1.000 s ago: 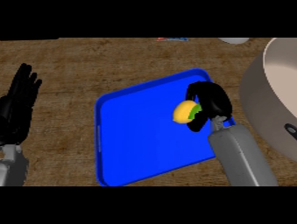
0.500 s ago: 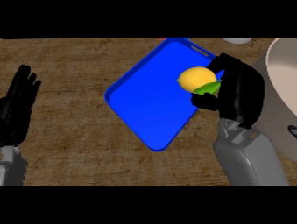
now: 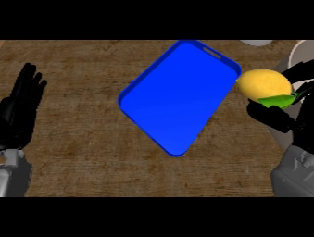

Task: Pick the lemon from the tray and place it in the pot

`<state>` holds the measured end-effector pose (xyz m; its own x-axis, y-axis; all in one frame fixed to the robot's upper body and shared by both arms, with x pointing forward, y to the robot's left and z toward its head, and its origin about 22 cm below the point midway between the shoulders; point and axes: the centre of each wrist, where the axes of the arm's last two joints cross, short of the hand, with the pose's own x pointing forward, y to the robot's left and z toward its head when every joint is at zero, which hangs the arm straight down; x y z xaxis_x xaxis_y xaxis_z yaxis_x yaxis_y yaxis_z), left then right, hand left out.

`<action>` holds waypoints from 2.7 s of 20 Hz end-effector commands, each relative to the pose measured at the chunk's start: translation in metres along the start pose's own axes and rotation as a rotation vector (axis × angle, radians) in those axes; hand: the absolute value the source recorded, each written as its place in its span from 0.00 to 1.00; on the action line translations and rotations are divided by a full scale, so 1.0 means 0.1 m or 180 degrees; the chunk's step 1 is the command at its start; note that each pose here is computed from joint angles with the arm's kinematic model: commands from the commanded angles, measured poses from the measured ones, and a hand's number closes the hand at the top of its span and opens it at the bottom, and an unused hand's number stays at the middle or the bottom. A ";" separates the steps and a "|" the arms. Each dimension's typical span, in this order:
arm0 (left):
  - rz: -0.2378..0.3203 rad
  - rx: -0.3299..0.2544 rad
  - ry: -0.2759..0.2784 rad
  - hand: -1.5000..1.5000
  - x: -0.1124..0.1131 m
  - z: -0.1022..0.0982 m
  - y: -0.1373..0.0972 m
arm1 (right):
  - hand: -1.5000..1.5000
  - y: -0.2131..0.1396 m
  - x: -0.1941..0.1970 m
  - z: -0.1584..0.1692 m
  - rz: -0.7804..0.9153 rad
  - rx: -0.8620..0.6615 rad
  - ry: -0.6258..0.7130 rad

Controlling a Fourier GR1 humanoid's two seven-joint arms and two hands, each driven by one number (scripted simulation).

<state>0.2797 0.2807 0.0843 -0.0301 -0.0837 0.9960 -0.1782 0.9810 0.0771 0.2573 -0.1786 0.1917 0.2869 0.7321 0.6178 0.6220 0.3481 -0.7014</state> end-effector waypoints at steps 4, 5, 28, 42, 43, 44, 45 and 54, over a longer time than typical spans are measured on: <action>0.0015 -0.0037 -0.0023 0.50 -0.02 -0.11 0.02 | 1.00 -0.19 -0.48 -0.46 -0.0116 -0.0119 0.0263; 0.0029 -0.0007 -0.0028 0.50 0.02 0.03 -0.08 | 1.00 -0.25 -0.62 -0.54 -0.0265 -0.0176 0.0328; 0.0022 -0.0132 -0.0063 0.50 -0.02 0.03 -0.17 | 1.00 0.36 -2.05 -1.31 0.0783 -0.0125 0.0862; 0.0008 -0.0025 -0.0048 0.50 0.01 -0.02 -0.04 | 0.00 0.22 -2.14 -1.35 -0.1096 -0.0174 0.0726; 0.0028 -0.0056 -0.0007 0.50 -0.07 0.00 -0.06 | 0.00 0.24 -2.25 -1.31 -0.1129 -0.0229 0.0727; 0.0044 -0.0042 -0.0018 0.50 -0.07 0.03 0.05 | 0.00 0.11 -2.36 -1.31 -0.1189 -0.0287 0.0678; 0.0042 -0.0030 -0.0045 0.50 -0.01 0.02 -0.01 | 0.00 0.06 -2.39 -1.37 -0.1314 -0.0334 0.0704; 0.0039 0.0030 -0.0011 0.50 -0.09 0.03 0.07 | 0.00 -0.56 -3.00 -1.22 -0.1668 -0.0341 0.0672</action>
<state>0.2796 0.2863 0.0809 -0.0381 -0.0802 0.9961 -0.1801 0.9810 0.0721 0.2658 -0.4577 0.1167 0.0117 0.3321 0.9432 0.7970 0.5666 -0.2094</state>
